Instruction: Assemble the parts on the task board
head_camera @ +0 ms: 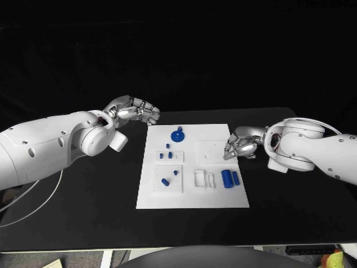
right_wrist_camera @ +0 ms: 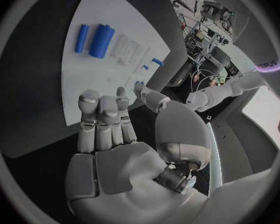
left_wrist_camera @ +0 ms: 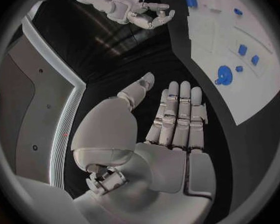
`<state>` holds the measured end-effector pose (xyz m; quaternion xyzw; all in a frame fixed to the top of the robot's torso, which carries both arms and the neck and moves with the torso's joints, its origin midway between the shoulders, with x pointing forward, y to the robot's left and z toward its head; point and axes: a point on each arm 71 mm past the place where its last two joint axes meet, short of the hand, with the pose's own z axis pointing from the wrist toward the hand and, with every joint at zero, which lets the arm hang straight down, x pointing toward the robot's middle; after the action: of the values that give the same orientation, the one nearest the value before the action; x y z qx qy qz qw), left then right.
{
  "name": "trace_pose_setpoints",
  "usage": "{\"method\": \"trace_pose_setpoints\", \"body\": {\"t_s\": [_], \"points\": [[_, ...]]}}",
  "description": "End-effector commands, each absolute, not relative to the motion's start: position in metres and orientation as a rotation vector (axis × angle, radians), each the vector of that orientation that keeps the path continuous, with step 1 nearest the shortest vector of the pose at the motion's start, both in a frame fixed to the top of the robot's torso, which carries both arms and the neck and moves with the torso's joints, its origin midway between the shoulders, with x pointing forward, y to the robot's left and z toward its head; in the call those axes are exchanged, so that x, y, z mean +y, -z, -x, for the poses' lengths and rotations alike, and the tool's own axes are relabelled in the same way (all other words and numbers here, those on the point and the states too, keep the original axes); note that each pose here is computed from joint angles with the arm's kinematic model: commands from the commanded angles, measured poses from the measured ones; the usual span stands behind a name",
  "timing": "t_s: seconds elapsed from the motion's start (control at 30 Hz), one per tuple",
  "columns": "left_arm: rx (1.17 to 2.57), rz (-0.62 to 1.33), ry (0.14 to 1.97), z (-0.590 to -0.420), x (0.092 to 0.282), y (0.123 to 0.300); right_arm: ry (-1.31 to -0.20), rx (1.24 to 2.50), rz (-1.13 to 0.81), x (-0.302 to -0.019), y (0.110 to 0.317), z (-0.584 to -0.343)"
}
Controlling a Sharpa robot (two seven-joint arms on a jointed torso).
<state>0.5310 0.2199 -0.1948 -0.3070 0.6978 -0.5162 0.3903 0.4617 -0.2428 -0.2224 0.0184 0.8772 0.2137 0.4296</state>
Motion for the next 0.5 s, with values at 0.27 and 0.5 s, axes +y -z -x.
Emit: {"method": "trace_pose_setpoints", "body": {"t_s": [0.27, 0.5], "points": [[1.771, 0.782, 1.344, -0.530, 0.217, 0.194, -0.321, 2.447, -0.205, -0.251, 0.247, -0.443], [1.772, 0.782, 1.347, -0.530, 0.217, 0.195, -0.283, 2.470, -0.256, -0.254, 0.254, -0.443]]}}
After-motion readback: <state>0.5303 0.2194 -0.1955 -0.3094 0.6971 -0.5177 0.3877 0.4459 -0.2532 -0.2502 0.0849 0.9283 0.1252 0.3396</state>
